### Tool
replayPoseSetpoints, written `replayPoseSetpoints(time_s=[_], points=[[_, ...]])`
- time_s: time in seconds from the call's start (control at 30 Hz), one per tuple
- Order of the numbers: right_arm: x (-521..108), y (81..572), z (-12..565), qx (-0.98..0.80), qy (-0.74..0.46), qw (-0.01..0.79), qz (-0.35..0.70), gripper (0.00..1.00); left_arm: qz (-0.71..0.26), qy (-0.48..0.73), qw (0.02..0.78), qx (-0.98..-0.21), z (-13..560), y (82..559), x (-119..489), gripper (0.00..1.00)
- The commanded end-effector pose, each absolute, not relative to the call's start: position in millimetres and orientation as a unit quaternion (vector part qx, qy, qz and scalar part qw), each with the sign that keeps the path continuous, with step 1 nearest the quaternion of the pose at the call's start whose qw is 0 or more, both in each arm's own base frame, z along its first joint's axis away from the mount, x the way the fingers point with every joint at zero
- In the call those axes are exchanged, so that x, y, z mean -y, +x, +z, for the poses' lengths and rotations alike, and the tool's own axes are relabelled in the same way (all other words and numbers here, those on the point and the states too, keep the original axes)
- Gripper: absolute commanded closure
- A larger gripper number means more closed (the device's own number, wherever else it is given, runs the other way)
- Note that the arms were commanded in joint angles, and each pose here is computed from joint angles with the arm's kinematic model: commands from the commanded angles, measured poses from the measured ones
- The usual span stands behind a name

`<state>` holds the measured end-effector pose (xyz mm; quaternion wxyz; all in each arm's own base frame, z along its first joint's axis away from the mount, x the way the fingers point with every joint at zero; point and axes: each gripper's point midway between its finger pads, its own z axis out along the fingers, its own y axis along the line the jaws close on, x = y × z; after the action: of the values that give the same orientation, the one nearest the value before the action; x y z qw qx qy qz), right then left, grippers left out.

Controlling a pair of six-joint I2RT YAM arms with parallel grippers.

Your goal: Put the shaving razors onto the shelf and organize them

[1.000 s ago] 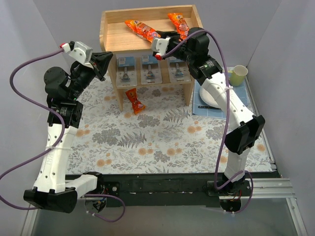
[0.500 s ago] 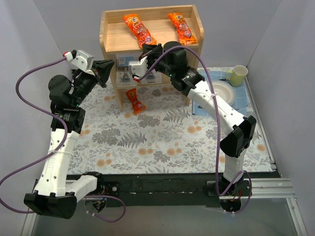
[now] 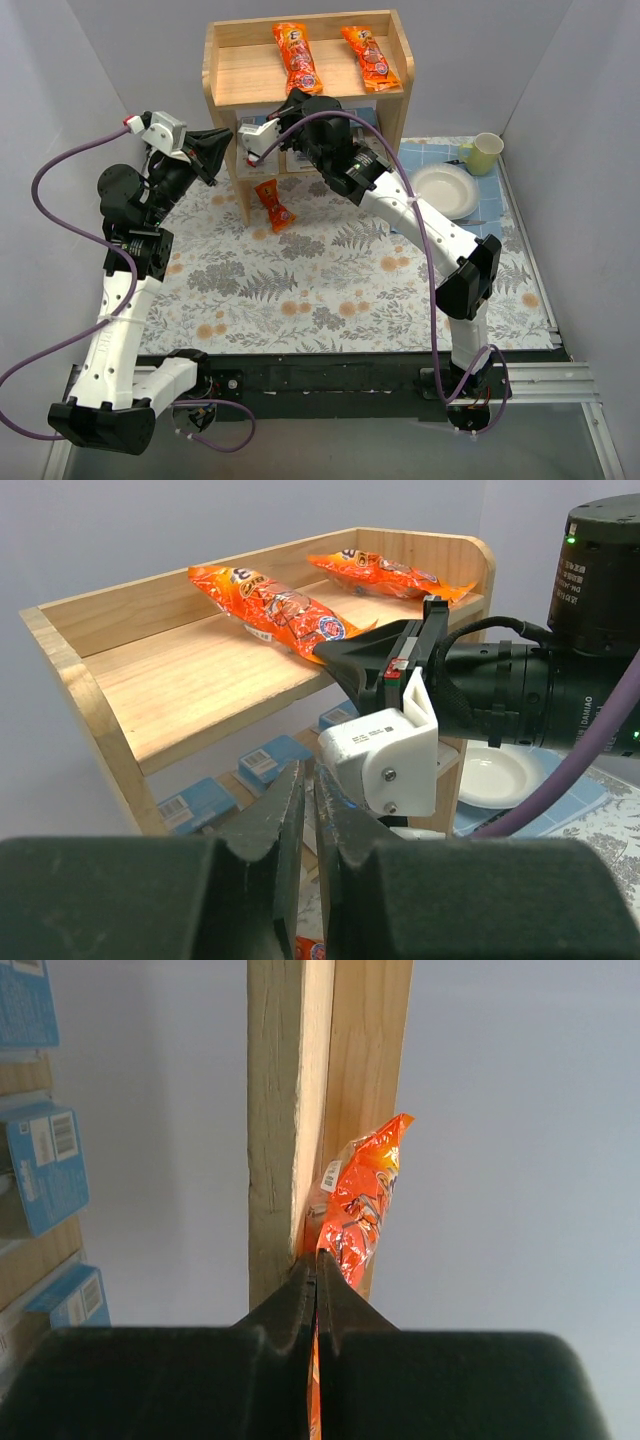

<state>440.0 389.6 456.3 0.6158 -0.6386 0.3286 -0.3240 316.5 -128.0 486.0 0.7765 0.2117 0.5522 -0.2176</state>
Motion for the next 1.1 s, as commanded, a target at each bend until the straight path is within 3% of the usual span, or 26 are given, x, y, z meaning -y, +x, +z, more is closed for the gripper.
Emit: replayPoseSetpoints(time_s=[0.0, 0.5, 0.53, 0.63, 0.93, 1.07], points=[[-366.4, 444.0, 478.2, -0.35, -0.607, 0.611, -0.37, 0.99, -0.217, 0.206, 0.782, -0.547, 488.8, 311.8, 125.3, 0.91], [-361.3, 440.1, 472.2, -0.339, -0.597, 0.62, -0.38, 0.97, -0.214, 0.202, 0.78, -0.553, 485.0, 313.2, 122.4, 0.88], [-361.3, 439.9, 470.3, -0.339, -0.599, 0.619, -0.379, 0.83, -0.214, 0.202, 0.78, -0.552, 485.4, 312.7, 122.3, 0.88], [-361.2, 434.6, 480.7, -0.328, -0.584, 0.641, -0.374, 0.6, -0.212, 0.201, 0.781, -0.552, 485.9, 312.5, 121.3, 0.87], [-357.0, 401.9, 488.8, -0.295, -0.589, 0.672, -0.338, 0.45, -0.214, 0.201, 0.779, -0.554, 481.0, 311.7, 121.3, 0.85], [-344.9, 365.3, 472.9, -0.287, -0.602, 0.686, -0.291, 0.43, -0.208, 0.192, 0.78, -0.559, 478.5, 309.1, 117.3, 0.68]])
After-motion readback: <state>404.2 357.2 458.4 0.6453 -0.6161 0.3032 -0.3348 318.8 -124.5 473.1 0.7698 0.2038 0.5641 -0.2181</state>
